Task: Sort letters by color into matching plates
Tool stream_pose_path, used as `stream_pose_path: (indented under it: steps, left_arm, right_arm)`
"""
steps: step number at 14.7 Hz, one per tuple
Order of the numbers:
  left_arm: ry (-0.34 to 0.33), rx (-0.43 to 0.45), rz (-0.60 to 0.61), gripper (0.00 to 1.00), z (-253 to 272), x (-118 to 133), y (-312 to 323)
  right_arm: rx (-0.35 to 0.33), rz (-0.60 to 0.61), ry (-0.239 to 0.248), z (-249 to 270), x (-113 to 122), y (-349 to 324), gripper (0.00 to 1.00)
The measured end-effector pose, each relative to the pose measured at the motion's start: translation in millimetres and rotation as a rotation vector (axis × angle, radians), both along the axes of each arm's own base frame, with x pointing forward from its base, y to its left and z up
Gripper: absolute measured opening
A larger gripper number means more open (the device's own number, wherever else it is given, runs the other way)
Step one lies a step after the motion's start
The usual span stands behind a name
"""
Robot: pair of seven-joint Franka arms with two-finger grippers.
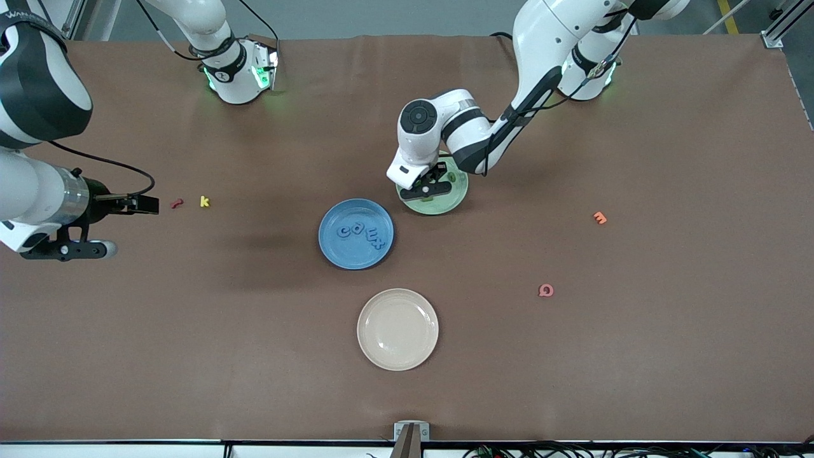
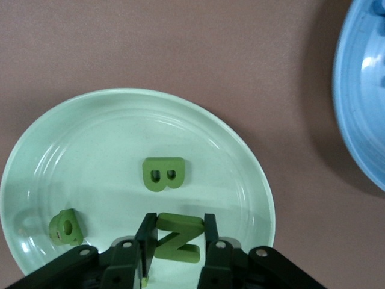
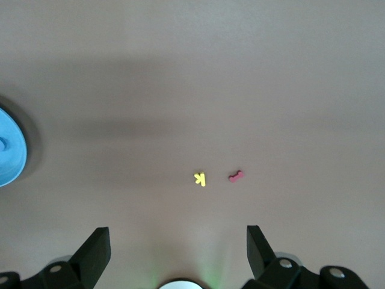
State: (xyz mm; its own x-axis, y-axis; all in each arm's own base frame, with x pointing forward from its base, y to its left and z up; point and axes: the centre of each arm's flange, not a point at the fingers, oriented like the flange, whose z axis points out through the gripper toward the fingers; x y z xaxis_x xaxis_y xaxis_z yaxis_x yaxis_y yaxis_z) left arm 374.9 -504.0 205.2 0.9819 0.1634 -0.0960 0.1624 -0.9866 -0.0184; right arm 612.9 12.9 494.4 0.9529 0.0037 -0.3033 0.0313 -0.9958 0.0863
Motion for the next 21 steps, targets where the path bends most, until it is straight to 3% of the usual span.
stream_pose_path:
  steps: [6,10,15,21]
  left_arm:
    - [-0.018,-0.012,0.027,0.98,6.6,18.1,4.9]
    - [-0.065,-0.040,0.086,1.00,35.7,56.4,25.8]
    - [-0.109,-0.056,0.110,0.99,83.4,99.6,66.1]
    - [0.012,-0.132,-0.008,0.98,146.9,141.0,151.7]
  right_arm:
    - [0.058,-0.034,0.037,4.7,19.4,-16.9,1.00]
    - [0.056,-0.054,-0.013,39.4,7.3,-26.9,1.00]
    - [0.038,-0.073,-0.093,51.0,-26.9,-18.6,1.00]
    - [0.031,-0.076,-0.144,64.2,-68.5,-21.0,1.00]
